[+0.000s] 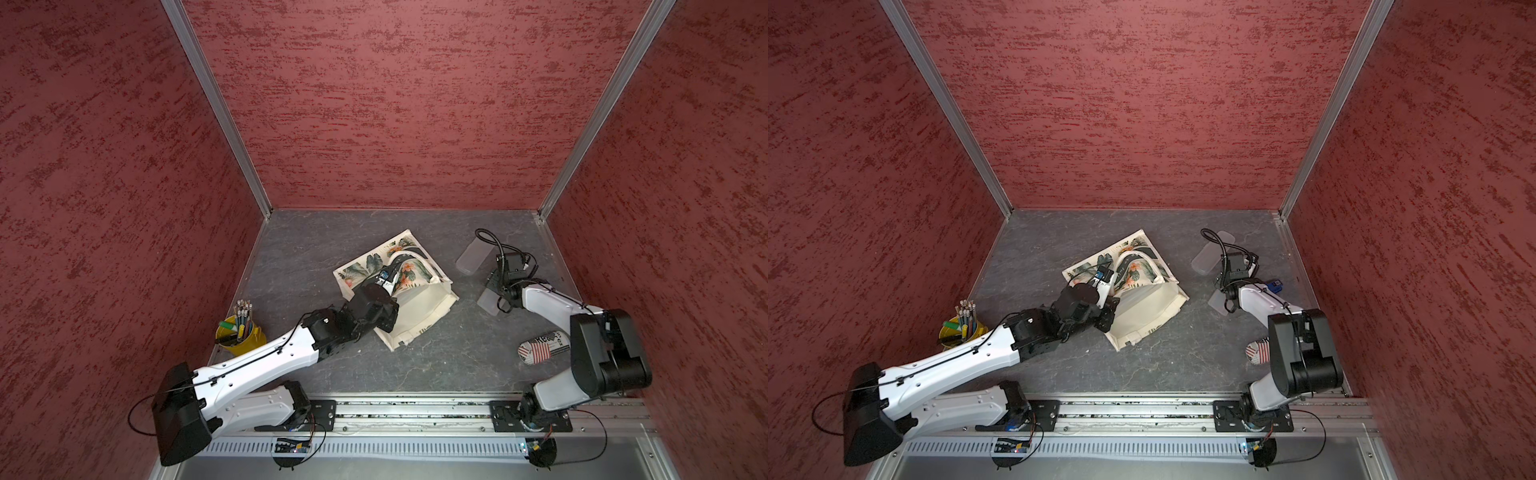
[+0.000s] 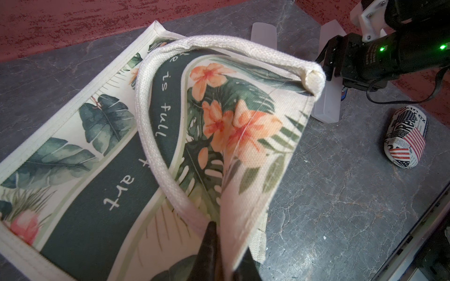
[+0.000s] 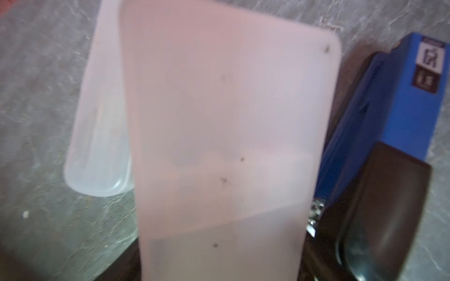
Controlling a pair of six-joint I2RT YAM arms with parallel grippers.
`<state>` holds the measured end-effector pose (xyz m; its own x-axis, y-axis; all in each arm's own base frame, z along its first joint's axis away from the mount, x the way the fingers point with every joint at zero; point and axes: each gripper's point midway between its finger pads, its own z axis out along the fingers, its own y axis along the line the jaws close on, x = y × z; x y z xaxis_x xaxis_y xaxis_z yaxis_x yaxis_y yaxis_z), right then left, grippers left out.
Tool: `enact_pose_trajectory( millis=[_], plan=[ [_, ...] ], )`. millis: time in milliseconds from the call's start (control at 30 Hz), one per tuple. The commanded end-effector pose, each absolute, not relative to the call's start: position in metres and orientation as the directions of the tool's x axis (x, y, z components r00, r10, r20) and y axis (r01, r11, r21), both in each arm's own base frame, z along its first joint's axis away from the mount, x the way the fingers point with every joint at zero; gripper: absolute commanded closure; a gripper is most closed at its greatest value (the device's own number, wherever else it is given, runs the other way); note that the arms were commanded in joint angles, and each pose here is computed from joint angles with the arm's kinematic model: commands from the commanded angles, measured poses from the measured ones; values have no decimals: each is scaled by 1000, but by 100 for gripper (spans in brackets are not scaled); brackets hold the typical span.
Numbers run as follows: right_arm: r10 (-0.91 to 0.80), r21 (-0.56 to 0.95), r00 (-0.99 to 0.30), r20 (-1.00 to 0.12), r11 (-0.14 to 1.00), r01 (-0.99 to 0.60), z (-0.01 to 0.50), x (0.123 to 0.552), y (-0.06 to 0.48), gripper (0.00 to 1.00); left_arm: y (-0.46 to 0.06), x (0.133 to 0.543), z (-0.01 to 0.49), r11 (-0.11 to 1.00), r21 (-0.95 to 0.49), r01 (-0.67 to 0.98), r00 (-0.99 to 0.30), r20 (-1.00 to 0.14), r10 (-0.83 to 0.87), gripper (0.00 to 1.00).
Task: Take out the pencil case from the canvas bag
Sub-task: Place the pencil case at the center of the board.
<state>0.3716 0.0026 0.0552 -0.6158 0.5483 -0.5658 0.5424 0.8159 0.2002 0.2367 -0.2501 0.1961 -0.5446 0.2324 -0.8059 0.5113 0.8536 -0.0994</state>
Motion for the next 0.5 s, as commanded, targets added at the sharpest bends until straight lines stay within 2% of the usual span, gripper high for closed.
enact_pose_trajectory(
  millis=[0, 467],
  plan=[
    [536, 201, -585, -608, 817, 541, 65, 387, -4, 23, -258, 236, 210, 842, -145, 520, -534, -824, 188, 100],
    [560, 257, -603, -569, 817, 517, 49, 400, 5, 15, -260, 235, 204, 853, -140, 503, -549, -814, 190, 100]
  ],
)
